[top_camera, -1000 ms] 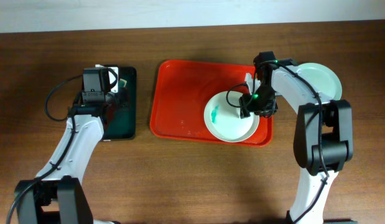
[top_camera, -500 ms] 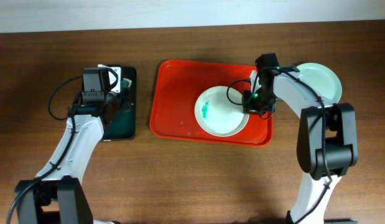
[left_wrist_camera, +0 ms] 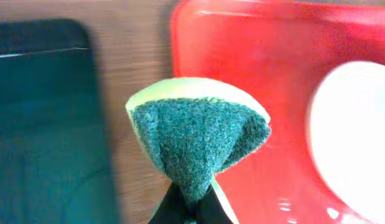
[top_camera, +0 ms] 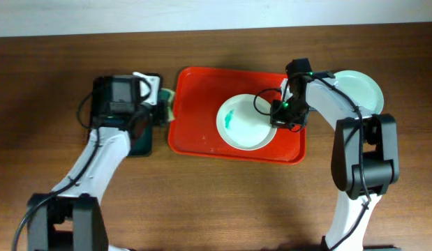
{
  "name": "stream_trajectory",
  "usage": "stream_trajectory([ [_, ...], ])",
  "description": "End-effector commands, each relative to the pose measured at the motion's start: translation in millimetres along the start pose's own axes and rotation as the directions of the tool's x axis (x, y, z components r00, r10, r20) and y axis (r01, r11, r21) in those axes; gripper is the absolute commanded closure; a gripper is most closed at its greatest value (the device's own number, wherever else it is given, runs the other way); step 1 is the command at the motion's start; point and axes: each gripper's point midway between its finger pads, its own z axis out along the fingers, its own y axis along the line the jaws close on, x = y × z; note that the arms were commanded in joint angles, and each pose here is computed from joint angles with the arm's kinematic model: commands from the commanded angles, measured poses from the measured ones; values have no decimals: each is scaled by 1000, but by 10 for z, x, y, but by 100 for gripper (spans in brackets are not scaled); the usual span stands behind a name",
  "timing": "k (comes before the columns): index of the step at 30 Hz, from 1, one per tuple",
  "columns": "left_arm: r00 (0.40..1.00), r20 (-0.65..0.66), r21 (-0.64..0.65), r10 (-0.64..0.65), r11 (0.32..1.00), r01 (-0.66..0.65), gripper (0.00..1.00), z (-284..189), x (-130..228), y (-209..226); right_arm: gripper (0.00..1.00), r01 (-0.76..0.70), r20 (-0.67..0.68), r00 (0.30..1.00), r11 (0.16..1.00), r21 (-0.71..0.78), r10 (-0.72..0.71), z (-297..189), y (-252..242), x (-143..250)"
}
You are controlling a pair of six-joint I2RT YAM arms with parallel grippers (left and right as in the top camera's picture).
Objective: Clean dirty plates on tray and stack at the side
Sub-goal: 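Grasp the white plate rim with right gripper, then scrub the white plate with the sponge in left gripper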
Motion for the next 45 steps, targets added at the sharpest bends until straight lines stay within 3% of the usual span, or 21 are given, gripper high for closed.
stream_trajectory([
  [1,991,-76,100,-109,988,116,100,206,193,-466,96,155,-18,988,988,-13,-155,292,328,112],
  [5,991,-125,164,-40,985,60,100,311,368,-963,96,343,77,937,939,-33,-340,410,878,63],
  [7,989,-145,173,-28,983,53,100,406,450,-1040,96,350,89,934,936,-36,-346,412,909,44],
  [10,949,-221,124,-224,959,255,100,739,656,-1009,96,346,89,935,937,-36,-342,412,907,46],
  [13,926,-267,89,-269,949,301,100,990,870,-943,96,347,88,935,937,-35,-343,412,907,46],
  [14,924,-268,58,-272,953,297,100,1037,918,-883,96,347,88,935,937,-35,-343,412,907,46],
  [16,951,-186,-287,-246,940,187,100,1015,1001,-225,96,347,89,935,937,-35,-343,412,907,45],
  [17,965,-160,-375,-208,917,135,100,959,963,-47,96,347,88,935,937,-35,-343,412,906,46],
  [19,979,-118,-432,-169,896,103,100,867,798,56,96,346,88,935,937,-35,-342,413,905,48],
  [22,986,-40,-347,-163,927,139,100,656,333,-182,96,347,87,935,937,-35,-343,414,906,49],
  [24,972,-89,-94,-216,974,207,100,712,307,-679,96,347,88,935,937,-36,-343,413,908,47],
  [25,955,-131,12,-266,963,270,100,771,347,-884,96,347,88,935,937,-35,-343,414,907,49],
  [26,931,-171,24,-322,943,331,100,883,461,-952,96,346,87,936,937,-35,-342,414,907,49],
  [29,908,-268,41,-322,938,345,100,1111,777,-1047,96,346,87,936,937,-35,-342,414,907,49],
  [32,905,-352,-1,-238,967,254,100,1149,1081,-934,96,345,81,936,938,-35,-341,415,899,64],
  [35,886,-399,-208,-237,964,164,100,953,1271,-573,96,344,77,937,938,-34,-340,416,894,73],
  [37,903,-382,-250,-199,962,107,100,745,1134,-500,96,344,77,937,938,-34,-340,416,894,72],
  [41,878,-442,82,-181,967,240,100,573,1010,-1193,96,344,78,937,938,-34,-341,416,896,70],
  [45,892,-410,91,-192,964,249,100,666,944,-1212,96,344,77,937,938,-34,-341,416,895,72],
])
